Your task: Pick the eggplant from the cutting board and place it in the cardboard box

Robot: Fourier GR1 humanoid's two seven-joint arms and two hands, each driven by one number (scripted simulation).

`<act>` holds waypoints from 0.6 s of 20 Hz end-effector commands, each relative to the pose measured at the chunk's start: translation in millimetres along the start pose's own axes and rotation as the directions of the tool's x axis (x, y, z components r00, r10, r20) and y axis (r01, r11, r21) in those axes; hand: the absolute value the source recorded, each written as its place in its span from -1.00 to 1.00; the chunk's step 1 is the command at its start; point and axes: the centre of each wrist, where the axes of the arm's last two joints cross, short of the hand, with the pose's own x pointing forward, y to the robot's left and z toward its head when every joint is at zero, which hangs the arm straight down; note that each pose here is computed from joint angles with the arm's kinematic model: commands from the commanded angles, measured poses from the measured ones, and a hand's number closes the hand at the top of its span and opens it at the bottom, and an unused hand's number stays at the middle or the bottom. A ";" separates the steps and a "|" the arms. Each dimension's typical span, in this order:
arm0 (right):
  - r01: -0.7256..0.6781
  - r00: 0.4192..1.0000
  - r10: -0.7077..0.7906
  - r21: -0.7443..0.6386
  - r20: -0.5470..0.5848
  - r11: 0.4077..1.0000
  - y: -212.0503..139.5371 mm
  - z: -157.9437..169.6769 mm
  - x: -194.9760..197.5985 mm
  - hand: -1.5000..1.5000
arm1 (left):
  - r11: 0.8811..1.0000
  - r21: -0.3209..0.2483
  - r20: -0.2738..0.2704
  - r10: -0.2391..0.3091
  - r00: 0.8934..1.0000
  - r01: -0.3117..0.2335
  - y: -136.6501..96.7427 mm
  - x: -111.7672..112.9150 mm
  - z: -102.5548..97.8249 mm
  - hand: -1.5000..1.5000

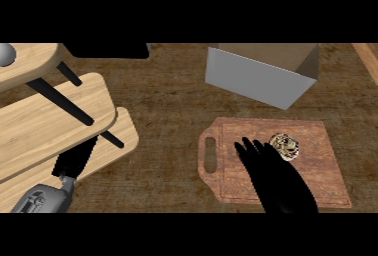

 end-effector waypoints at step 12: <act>-0.027 0.999 0.027 -0.002 -0.039 1.000 12.4 -22.1 -8.7 -1.00 | 0.992 -0.122 0.166 0.008 0.986 0.013 -40.2 47.9 -15.7 0.00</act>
